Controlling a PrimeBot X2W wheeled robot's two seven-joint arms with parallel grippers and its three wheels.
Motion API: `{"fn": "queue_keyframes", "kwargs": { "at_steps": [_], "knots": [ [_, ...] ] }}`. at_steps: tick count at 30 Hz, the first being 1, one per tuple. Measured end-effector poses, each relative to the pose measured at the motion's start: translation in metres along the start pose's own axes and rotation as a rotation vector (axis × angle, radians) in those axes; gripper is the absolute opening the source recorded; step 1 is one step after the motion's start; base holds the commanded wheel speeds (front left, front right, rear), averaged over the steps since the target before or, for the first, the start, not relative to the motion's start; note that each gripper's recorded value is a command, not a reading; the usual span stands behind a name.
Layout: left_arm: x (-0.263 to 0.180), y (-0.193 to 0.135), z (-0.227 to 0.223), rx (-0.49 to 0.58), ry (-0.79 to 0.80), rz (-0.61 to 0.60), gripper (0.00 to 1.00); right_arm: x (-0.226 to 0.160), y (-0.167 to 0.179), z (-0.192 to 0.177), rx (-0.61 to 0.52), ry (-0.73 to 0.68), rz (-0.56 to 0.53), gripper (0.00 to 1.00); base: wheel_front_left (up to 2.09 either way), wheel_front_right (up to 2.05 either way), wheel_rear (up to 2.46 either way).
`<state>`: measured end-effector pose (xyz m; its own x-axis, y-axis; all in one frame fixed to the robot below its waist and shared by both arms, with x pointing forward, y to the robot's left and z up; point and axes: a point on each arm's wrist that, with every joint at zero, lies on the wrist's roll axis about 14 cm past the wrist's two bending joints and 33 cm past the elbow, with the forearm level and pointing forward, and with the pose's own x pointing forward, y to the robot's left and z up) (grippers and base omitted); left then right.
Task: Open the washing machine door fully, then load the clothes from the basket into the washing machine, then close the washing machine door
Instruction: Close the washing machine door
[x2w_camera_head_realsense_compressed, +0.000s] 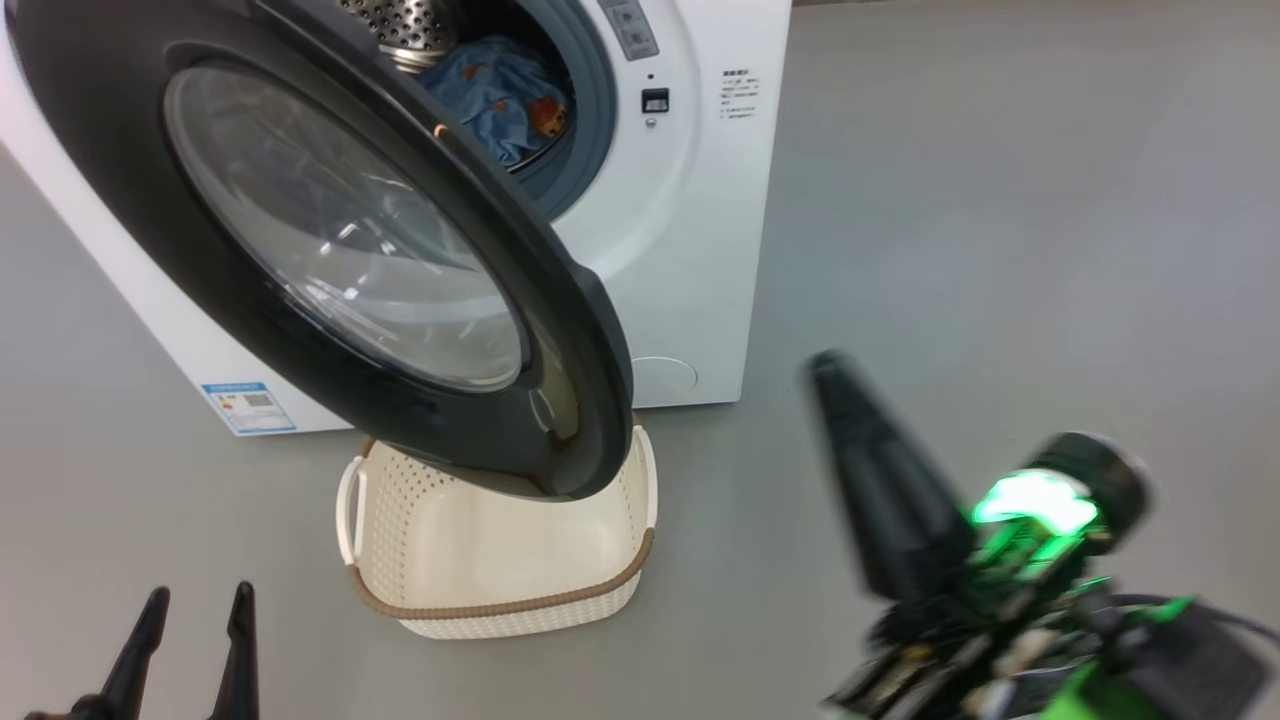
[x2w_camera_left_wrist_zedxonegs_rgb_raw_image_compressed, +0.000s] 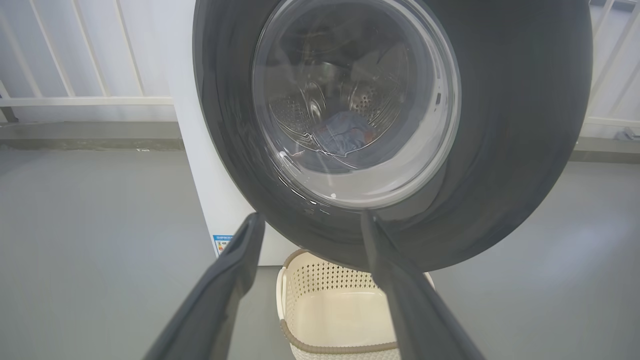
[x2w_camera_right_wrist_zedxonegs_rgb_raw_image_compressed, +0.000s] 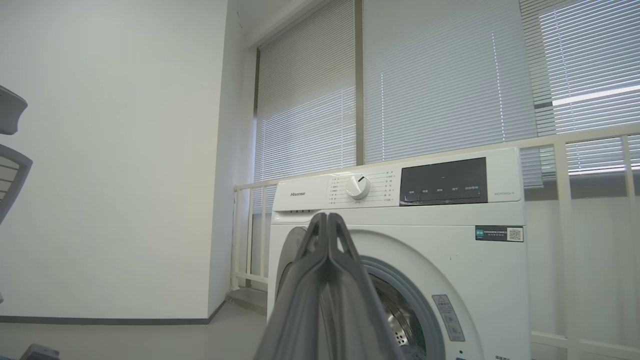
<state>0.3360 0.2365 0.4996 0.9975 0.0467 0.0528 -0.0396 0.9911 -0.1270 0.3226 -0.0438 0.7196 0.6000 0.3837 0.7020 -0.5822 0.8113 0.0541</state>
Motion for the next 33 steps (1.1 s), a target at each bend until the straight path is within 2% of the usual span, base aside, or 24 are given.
{"fn": "queue_keyframes", "kwargs": {
  "at_steps": [3,7,9,14,23,33],
  "knots": [
    [0.002,0.000,0.003,-0.002,-0.010,0.001,1.00,0.007,0.031,-0.016,0.047,0.029,0.101,0.00,0.00,0.00,0.00],
    [0.001,0.003,0.006,-0.002,-0.019,0.012,1.00,0.003,0.065,-0.062,0.084,0.156,0.218,0.00,0.00,0.00,0.00],
    [0.001,0.004,0.007,-0.006,-0.021,0.017,1.00,0.002,0.072,-0.071,0.092,0.180,0.244,0.00,0.00,0.00,0.00],
    [0.001,0.010,0.012,-0.029,-0.039,0.041,1.00,-0.014,0.100,-0.130,0.135,0.349,0.352,0.00,0.00,0.00,0.00],
    [0.005,0.019,0.015,-0.048,-0.045,0.074,1.00,-0.028,0.110,-0.195,0.187,0.506,0.412,0.00,0.00,0.00,0.00],
    [0.019,0.032,0.011,-0.048,-0.026,0.113,1.00,-0.027,0.081,-0.252,0.210,0.595,0.344,0.00,0.00,0.00,0.00]
  ]
}}
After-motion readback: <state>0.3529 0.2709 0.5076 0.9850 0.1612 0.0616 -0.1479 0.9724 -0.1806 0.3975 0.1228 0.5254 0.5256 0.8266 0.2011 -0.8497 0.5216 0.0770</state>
